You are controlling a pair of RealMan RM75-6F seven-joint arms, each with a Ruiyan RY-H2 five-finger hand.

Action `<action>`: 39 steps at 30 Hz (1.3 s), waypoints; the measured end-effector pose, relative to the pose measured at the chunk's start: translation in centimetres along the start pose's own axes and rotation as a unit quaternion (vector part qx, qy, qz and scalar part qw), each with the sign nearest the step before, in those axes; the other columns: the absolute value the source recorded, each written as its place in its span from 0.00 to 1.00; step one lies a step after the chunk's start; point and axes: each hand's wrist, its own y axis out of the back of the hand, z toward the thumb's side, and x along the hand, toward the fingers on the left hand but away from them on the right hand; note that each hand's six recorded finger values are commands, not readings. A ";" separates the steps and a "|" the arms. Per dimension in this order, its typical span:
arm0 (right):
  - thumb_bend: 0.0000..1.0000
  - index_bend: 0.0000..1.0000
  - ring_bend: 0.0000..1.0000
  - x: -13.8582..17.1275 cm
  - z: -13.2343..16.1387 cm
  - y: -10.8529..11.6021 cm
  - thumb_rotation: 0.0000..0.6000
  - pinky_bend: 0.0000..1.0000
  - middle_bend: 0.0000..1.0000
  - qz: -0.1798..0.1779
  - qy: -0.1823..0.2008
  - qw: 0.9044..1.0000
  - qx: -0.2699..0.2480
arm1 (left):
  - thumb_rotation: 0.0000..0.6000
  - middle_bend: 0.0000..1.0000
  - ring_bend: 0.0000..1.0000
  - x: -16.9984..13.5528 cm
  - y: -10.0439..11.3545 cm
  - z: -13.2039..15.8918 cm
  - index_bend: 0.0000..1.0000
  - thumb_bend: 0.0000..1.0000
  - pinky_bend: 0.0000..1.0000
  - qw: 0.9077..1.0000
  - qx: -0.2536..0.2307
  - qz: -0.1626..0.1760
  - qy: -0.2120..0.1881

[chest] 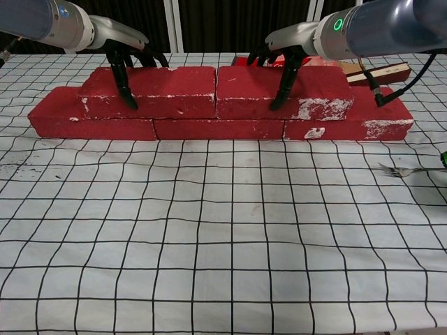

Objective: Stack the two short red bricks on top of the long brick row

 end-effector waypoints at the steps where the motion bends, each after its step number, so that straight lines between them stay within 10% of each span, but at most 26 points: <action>1: 0.20 0.07 0.05 0.0 0.0 0.0 1.00 0.19 0.07 0.000 0.000 1.000 0.000 | 1.00 0.14 0.04 0.0 0.0 0.0 0.09 0.02 0.16 1.000 -0.001 0.000 0.000; 39: 0.19 0.07 0.03 0.1 0.1 0.0 1.00 0.15 0.06 -0.002 0.005 1.000 0.000 | 1.00 0.12 0.01 -0.2 0.1 0.0 0.05 0.00 0.13 1.000 -0.007 -0.005 0.021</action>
